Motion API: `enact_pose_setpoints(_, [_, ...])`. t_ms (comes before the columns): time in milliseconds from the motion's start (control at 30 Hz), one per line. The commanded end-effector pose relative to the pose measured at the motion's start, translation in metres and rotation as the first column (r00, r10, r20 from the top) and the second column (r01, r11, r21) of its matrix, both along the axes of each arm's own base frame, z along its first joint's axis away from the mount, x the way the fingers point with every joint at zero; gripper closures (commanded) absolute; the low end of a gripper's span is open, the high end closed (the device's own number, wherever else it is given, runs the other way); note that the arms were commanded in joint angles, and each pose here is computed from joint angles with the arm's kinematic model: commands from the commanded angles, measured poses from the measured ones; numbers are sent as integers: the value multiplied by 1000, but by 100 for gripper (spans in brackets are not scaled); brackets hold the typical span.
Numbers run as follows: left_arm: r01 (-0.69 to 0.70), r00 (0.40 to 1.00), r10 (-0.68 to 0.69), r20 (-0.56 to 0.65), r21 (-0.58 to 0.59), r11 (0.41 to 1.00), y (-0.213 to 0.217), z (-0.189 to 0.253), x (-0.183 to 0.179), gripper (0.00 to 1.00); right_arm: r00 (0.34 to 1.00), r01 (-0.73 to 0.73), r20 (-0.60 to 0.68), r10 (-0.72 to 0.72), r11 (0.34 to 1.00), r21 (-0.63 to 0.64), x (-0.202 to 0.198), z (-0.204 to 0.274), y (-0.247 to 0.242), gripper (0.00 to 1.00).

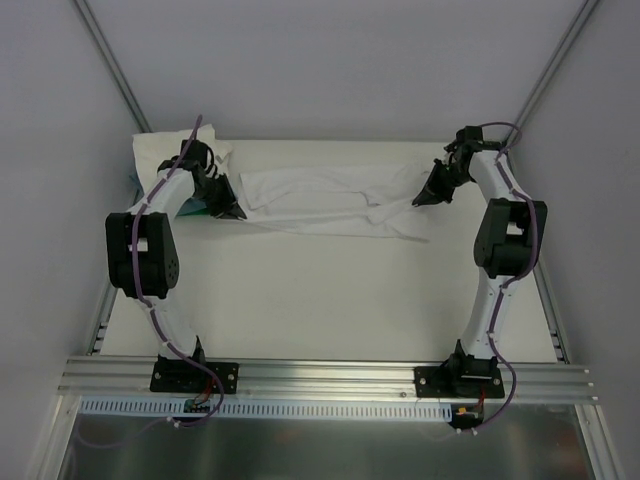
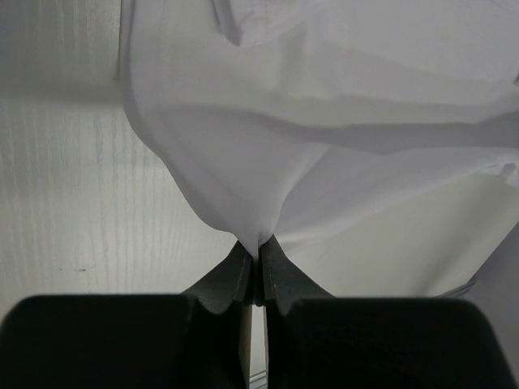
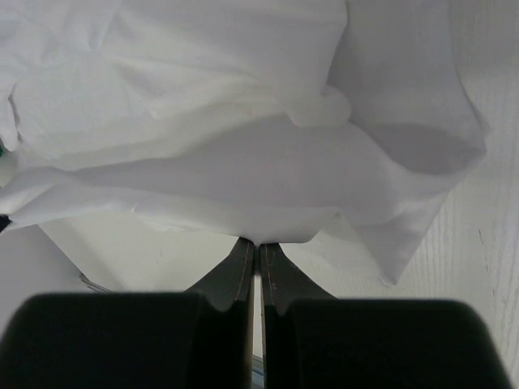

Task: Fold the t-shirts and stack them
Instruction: Fold the other side of the tshirt into a rectangle

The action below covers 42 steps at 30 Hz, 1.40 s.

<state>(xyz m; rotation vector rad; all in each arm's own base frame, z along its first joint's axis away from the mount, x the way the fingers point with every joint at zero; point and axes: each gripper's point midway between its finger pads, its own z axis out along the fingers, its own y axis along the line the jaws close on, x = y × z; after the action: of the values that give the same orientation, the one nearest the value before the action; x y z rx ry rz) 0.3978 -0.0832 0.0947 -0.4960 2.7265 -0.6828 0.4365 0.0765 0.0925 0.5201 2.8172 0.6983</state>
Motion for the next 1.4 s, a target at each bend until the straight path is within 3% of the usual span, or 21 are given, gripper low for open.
enact_pose_setpoints(0, [-3,1000,4,12,-38,999,-3,10,8,100,999,20,44,-21,999,35,24,19,7,100])
enact_pose_setpoints(1033, [-7,1000,8,5,-50,999,-5,9,38,100,978,107,172,-121,990,89,119,-5,11,98])
enact_pose_setpoints(1067, [-9,1000,9,4,-51,999,-5,8,39,100,978,107,168,-121,990,88,120,-10,11,86])
enact_pose_setpoints(1100, [-12,1000,12,5,-54,998,-5,8,40,100,978,110,170,-123,990,83,121,-13,10,61])
enact_pose_setpoints(1133, [-14,1000,15,2,-55,998,-5,8,41,100,974,105,191,-120,991,82,124,-12,10,1])
enact_pose_setpoints(1367, [-22,1000,23,15,-62,998,-7,11,50,100,964,91,245,-108,993,79,126,1,9,0])
